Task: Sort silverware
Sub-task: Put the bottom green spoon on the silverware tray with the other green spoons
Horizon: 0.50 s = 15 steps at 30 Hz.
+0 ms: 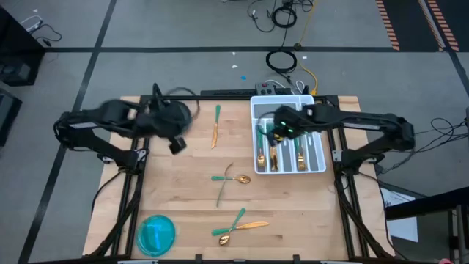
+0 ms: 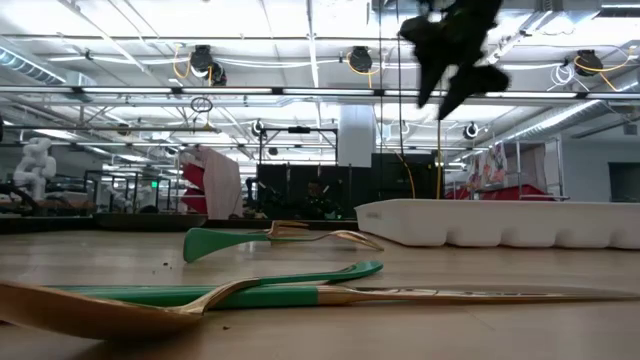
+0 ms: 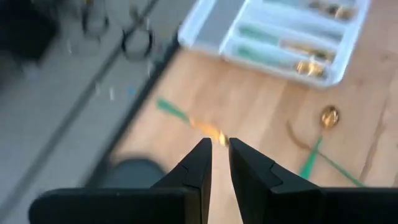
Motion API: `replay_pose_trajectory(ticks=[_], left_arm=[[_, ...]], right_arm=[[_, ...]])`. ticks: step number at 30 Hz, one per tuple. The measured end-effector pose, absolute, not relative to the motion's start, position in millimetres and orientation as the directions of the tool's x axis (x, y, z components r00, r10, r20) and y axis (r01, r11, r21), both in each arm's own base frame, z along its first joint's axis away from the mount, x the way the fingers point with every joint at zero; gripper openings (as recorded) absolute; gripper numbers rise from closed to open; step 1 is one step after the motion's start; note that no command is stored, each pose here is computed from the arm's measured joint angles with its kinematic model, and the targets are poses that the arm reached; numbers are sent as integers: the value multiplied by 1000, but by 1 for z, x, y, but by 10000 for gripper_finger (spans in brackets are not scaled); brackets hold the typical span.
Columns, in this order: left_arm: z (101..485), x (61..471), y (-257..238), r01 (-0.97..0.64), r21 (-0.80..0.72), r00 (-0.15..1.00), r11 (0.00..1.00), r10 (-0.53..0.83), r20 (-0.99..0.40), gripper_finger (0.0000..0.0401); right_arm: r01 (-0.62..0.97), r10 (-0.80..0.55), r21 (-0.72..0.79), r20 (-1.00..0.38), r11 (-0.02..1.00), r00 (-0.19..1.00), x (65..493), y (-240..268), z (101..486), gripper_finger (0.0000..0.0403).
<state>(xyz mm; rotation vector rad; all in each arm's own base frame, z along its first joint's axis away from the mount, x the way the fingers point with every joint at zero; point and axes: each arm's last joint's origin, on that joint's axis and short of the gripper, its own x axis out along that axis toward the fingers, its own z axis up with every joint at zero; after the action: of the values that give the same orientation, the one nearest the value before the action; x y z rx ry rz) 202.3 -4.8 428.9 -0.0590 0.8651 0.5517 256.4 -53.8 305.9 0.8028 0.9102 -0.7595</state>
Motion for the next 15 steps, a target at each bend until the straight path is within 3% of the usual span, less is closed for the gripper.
replay_pose_trajectory(ticks=[5,9,12,15], left_arm=[[361,215,-20,-617,89,367,782,386,-847,63],[315,231,-39,-704,-103,434,703,309,-846,64],[292,241,-47,-738,-263,507,621,254,-824,69],[272,247,-49,-783,-328,512,528,249,-822,82]], right_arm=[[861,-252,62,-943,505,216,210,-23,318,188],[849,-285,-38,-949,527,135,186,-4,324,188],[835,-294,-46,-945,548,141,180,4,327,187],[814,-324,-63,-933,578,158,179,11,327,187]])
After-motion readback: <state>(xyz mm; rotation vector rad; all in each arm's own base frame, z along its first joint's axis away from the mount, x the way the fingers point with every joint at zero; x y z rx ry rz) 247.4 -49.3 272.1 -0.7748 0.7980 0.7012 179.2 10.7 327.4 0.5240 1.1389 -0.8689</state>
